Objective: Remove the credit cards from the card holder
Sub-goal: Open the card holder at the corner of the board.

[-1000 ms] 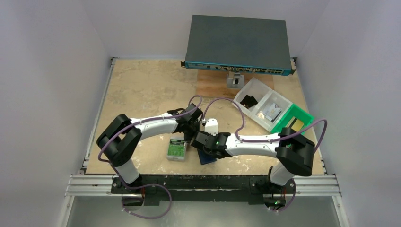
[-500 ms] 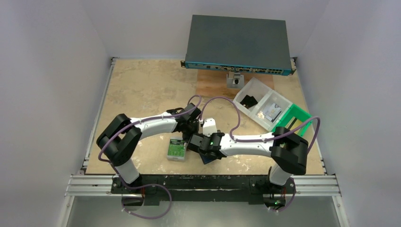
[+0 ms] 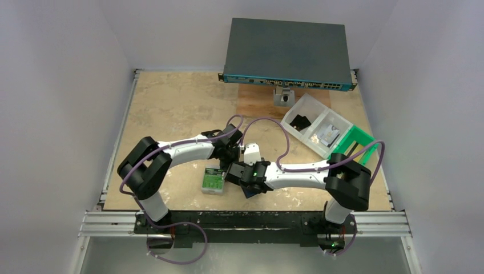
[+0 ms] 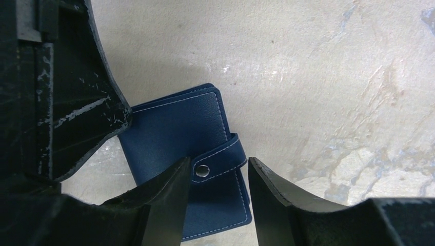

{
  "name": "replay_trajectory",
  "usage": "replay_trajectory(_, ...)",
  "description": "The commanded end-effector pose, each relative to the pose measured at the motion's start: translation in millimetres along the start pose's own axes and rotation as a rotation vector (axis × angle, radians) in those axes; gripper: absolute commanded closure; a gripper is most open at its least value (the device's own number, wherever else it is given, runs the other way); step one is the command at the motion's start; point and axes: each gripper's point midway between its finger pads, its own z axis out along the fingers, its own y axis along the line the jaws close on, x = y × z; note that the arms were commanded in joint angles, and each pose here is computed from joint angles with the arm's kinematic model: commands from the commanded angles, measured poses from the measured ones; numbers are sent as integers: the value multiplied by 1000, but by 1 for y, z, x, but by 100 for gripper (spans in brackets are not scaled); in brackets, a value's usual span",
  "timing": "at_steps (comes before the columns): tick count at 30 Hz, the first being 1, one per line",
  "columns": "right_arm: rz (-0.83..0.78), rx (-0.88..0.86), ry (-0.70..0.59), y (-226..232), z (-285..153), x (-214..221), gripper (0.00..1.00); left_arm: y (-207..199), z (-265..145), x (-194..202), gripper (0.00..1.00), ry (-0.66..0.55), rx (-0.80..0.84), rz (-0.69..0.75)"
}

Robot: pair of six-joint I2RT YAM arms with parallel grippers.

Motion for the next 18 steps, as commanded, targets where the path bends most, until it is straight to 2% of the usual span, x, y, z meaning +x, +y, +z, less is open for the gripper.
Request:
replay_trajectory(1,-41,-208,35,48,-11,17,55,1,13,-7,100,-31,-41,8)
replay_trajectory(11,-63,-166,100,39,1,41,70,-2,10,-10,100,-35,-39,13)
replay_trajectory(14,-57,-180,150,37,1,55,84,-3,9,-12,100,-40,-41,14)
replay_trajectory(16,-43,-198,173,37,0,62,96,-2,9,-12,100,-39,-47,16)
replay_trajectory(18,-25,-211,190,35,-3,67,100,-1,9,-12,100,-38,-54,18)
